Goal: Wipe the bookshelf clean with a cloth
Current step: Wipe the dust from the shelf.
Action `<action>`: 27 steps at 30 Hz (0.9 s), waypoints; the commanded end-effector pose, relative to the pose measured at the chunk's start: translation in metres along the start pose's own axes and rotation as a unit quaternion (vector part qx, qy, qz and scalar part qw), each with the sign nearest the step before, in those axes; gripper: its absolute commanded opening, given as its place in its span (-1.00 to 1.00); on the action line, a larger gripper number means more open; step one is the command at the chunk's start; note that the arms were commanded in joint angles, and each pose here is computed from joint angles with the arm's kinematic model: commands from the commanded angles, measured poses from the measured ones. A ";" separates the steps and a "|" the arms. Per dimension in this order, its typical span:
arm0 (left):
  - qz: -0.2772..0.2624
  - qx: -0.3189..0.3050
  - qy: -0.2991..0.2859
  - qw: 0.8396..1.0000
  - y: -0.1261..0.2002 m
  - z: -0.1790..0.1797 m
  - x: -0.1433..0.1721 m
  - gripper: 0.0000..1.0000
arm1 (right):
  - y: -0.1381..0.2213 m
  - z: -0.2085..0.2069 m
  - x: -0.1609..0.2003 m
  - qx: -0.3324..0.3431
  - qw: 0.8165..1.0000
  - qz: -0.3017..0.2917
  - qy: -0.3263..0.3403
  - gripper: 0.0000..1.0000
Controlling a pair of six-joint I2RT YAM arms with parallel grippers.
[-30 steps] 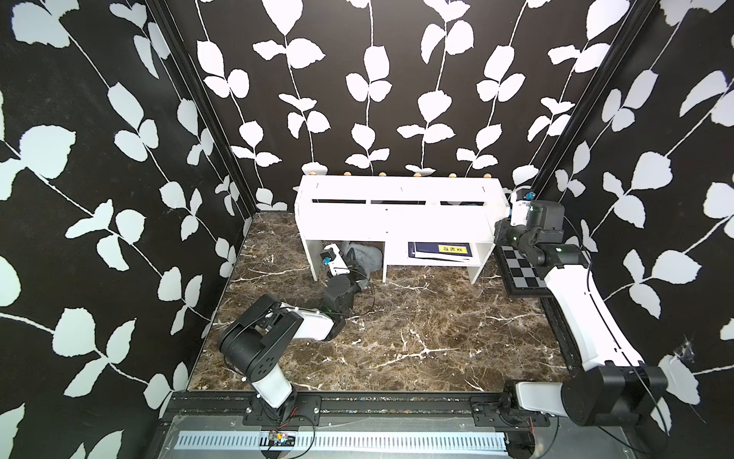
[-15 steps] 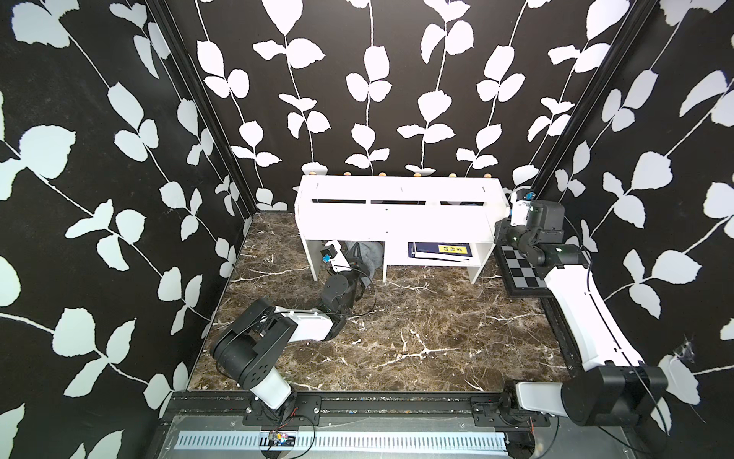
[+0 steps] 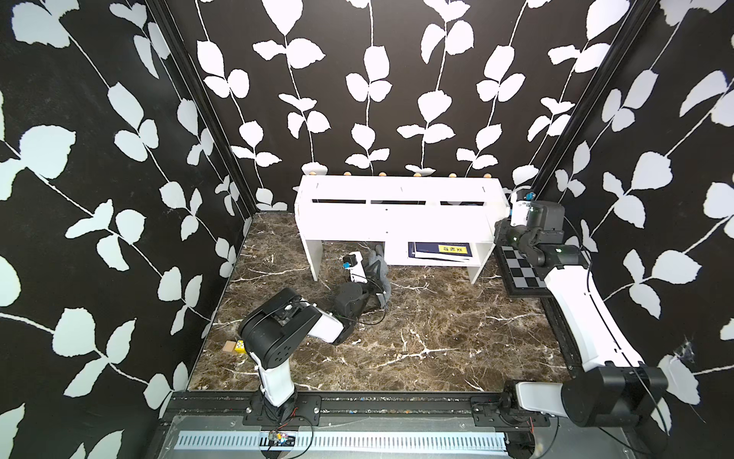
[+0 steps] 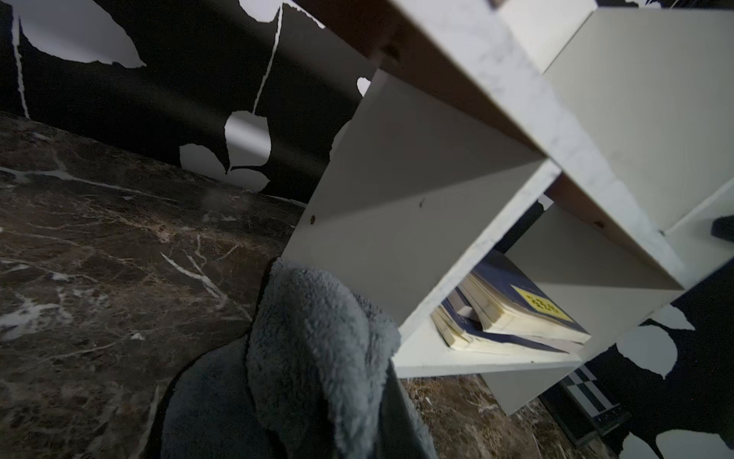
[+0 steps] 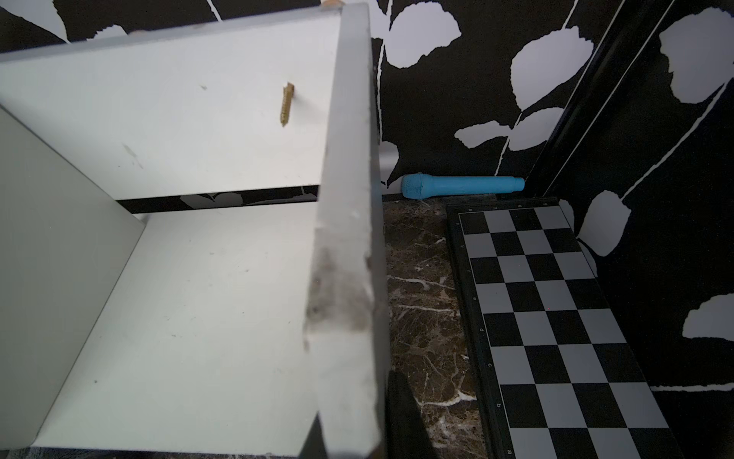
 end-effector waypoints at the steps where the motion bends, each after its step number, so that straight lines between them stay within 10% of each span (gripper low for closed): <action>1: -0.034 0.040 -0.011 0.999 -0.003 -0.028 -0.033 -1.00 | 0.030 0.021 -0.036 -0.089 0.990 -0.088 -0.064 -1.00; 9: -0.039 0.064 -0.072 0.995 -0.004 -0.058 -0.067 -1.00 | 0.030 0.021 -0.037 -0.093 0.989 -0.094 -0.069 -1.00; 27: -0.008 -0.038 -0.106 0.994 0.021 -0.005 -0.030 -1.00 | 0.029 0.020 -0.036 -0.090 0.990 -0.085 -0.070 -1.00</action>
Point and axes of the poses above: each gripper's point midway between its finger pads, its own y axis back along the fingers, its own z axis along the line the jaws close on, x = y × z, the point moved 7 cm from there along y, back along the fingers, and after that the axes turned 6 degrees about y, right-handed, at the moved point
